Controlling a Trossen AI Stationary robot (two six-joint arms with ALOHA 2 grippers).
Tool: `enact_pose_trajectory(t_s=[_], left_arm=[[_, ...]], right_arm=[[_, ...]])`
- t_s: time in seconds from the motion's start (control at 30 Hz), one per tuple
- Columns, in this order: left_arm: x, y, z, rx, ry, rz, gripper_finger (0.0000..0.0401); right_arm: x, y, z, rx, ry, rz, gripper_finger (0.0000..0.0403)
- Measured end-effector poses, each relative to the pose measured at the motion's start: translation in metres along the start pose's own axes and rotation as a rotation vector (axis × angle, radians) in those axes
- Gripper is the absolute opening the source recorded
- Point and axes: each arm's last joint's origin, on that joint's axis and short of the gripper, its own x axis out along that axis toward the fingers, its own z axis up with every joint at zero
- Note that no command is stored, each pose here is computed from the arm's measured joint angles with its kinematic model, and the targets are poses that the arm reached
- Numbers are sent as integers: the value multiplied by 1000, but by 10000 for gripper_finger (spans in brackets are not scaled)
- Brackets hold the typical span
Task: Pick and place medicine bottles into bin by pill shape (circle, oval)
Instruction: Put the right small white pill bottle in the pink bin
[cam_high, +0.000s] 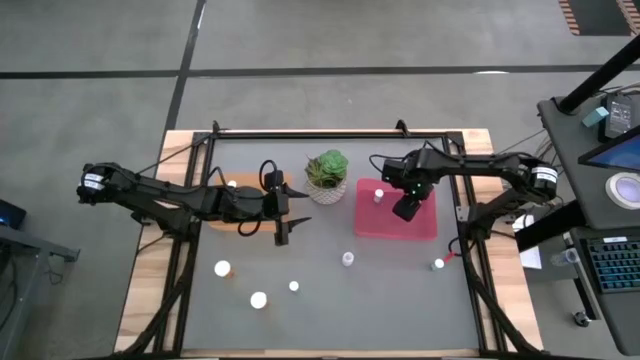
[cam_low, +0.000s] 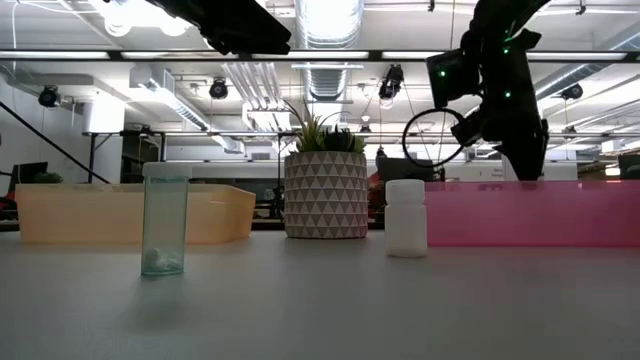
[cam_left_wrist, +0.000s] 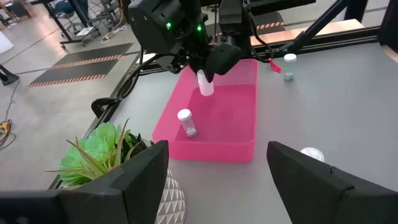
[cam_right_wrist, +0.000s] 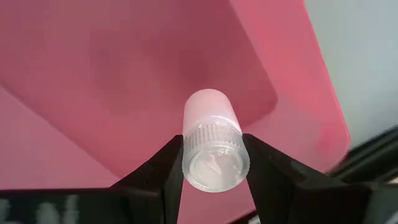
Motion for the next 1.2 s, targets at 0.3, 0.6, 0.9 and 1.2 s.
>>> enact_pose_trajectory(t_s=[0.3,0.6,0.9,1.2], left_arm=[[0,0,0,1,0,0,257],[0,0,0,2,0,0,257],[0,0,0,2,0,0,257],[0,0,0,3,0,0,257]], right_arm=[[8,0,1,-24,-31,-12,139],[8,0,4,-23,-65,-35,149],[9,1,6,-24,-69,-30,159],[12,1,7,-19,-57,-34,193]])
